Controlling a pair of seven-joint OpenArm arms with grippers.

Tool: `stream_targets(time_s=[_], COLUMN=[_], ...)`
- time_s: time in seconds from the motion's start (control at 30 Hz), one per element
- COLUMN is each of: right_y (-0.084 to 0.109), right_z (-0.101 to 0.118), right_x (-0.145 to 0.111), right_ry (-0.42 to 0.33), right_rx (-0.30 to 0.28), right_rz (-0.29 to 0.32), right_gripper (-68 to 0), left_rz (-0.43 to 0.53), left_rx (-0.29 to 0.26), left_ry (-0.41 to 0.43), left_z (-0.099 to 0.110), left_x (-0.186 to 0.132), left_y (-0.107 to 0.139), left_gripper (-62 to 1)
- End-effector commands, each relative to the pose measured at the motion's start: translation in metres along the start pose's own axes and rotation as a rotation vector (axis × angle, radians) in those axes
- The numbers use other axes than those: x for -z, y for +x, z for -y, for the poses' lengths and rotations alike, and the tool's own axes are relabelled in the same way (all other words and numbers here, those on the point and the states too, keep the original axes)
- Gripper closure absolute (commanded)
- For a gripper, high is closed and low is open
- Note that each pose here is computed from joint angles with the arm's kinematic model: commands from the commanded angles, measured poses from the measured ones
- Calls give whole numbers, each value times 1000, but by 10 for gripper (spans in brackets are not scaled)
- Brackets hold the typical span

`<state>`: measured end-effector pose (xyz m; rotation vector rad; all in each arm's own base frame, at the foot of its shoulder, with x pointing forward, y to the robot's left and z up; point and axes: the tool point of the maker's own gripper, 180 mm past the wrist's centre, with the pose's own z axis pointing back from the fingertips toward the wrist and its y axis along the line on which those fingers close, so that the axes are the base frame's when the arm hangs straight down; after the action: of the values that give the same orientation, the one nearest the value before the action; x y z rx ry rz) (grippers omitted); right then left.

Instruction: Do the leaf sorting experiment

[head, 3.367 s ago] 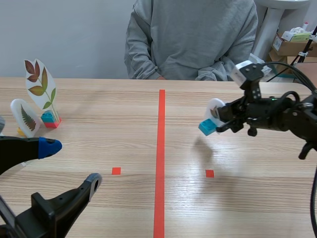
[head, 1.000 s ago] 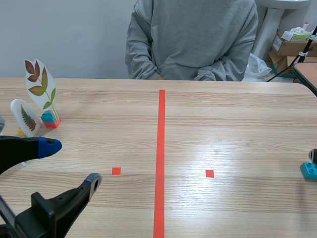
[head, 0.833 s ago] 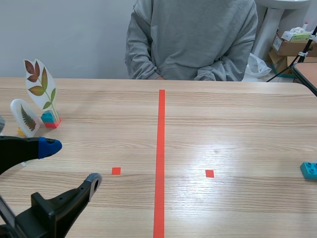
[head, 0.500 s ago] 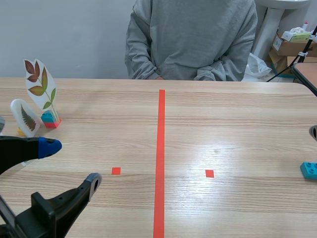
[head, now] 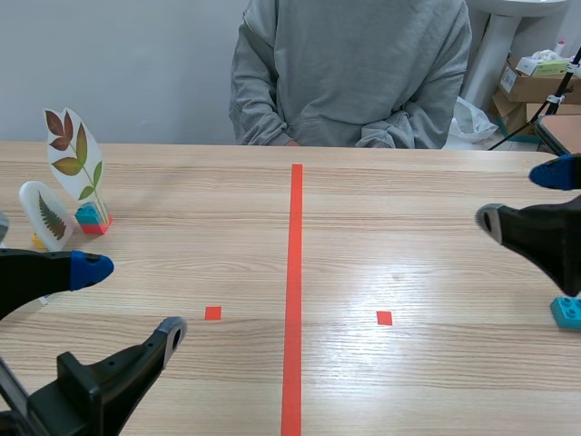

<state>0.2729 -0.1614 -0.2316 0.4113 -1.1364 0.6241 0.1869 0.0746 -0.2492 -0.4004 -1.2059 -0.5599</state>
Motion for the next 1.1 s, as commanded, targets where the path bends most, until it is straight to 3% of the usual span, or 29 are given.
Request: stream_targets(time_s=[0.0, 0.23, 0.47, 0.6, 0.77, 1.07], right_y=[10, 8, -2, -6, 1, -12], right_z=[-6, -45, -67, -69, -71, -75], right_x=[3, 16, 23, 23, 23, 20], right_ry=[30, 155, 224, 229, 242, 247], right_rx=[-13, 30, 58, 61, 97, 116], right_rz=[29, 22, -9, -24, 11, -40], right_gripper=[-562, -562, -562, -559, -559, -560], left_rz=[30, 30, 30, 30, 30, 30], left_rx=[-5, -5, -5, -5, -5, -5], left_ry=[-5, -6, -6, -6, -6, -6], left_z=[2, 2, 2, 2, 2, 2], left_x=[0, 0, 0, 0, 0, 0], left_y=[8, 8, 8, 8, 8, 8], left_gripper=[-542, -542, -542, -542, -542, -542])
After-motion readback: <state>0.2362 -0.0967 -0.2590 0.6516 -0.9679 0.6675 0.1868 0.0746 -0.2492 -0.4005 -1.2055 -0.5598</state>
